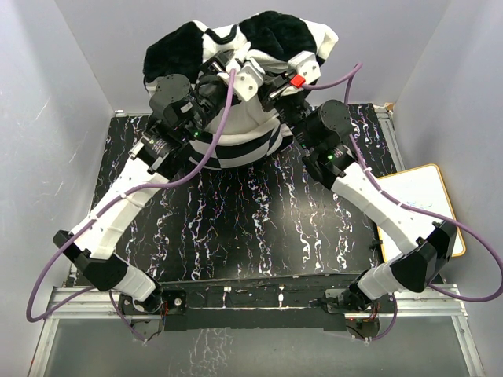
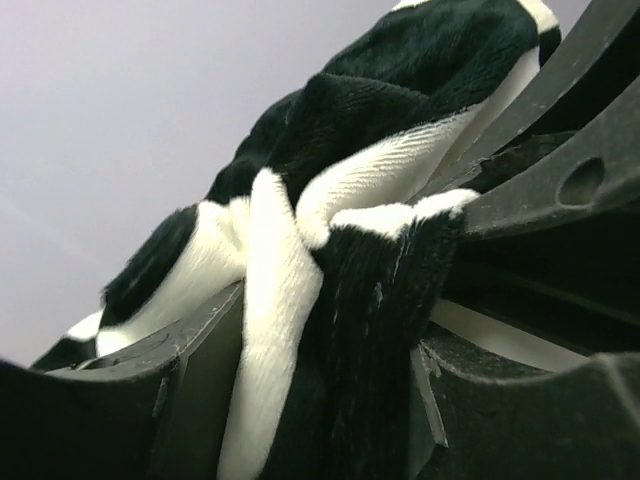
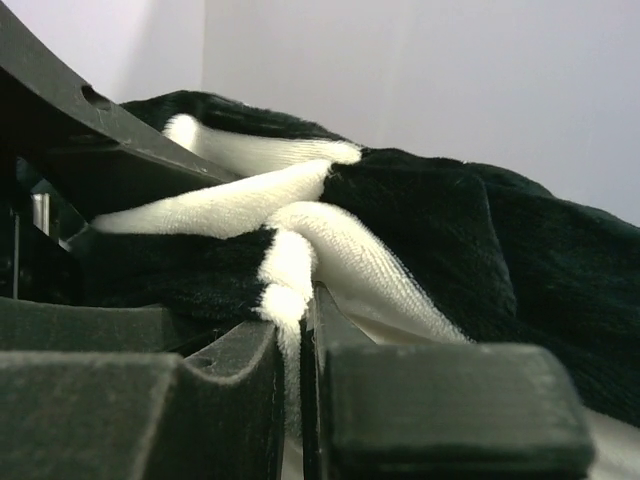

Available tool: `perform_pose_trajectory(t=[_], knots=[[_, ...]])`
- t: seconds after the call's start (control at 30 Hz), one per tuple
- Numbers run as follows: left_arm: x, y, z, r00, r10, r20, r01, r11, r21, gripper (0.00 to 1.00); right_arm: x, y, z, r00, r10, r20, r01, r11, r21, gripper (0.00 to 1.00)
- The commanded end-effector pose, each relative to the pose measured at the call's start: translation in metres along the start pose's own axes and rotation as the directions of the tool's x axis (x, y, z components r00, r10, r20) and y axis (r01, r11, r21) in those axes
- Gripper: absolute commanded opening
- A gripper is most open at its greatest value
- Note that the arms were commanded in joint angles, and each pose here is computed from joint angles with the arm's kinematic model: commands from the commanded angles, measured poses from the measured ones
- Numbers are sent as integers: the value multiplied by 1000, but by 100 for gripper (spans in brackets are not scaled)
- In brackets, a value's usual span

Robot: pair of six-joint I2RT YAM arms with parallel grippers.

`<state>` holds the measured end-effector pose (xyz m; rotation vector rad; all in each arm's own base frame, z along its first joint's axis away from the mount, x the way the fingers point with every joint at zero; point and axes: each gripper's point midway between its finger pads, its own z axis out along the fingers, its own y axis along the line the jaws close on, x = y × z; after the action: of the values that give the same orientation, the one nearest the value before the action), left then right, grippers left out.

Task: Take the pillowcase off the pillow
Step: Remove the pillow from the pillowcase.

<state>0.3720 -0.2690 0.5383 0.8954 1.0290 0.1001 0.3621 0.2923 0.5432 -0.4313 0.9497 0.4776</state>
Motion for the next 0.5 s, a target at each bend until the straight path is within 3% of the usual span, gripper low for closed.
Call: perform_pose_trajectory(t=[0.0,0.1,0.23,0.33,0.37,0.43,0.47], knots=[[-47,14,1,984,-19,178,23,1000,-21,48,-61,17,4,987,71,143,-57,994,-98,8],[-53,15,5,976,22,218,-14,999,-42,36,-65,17,5,986,75,147,-60,993,-102,8],[-52,28,11,975,63,215,-35,991,-132,6,-68,3,-1,985,81,156,-76,996,-37,8],[-57,39,13,977,38,212,-4,987,-159,0,-63,-11,-15,982,124,142,-125,992,-3,12],[-59,41,13,977,15,213,18,988,-154,0,-52,-13,-23,982,146,118,-147,989,0,19],[-64,42,15,978,-36,205,63,990,-123,0,-44,-15,-38,980,174,98,-176,984,6,50],[-66,41,17,978,-72,195,93,991,-98,0,-35,-13,-45,979,188,78,-189,982,6,56]])
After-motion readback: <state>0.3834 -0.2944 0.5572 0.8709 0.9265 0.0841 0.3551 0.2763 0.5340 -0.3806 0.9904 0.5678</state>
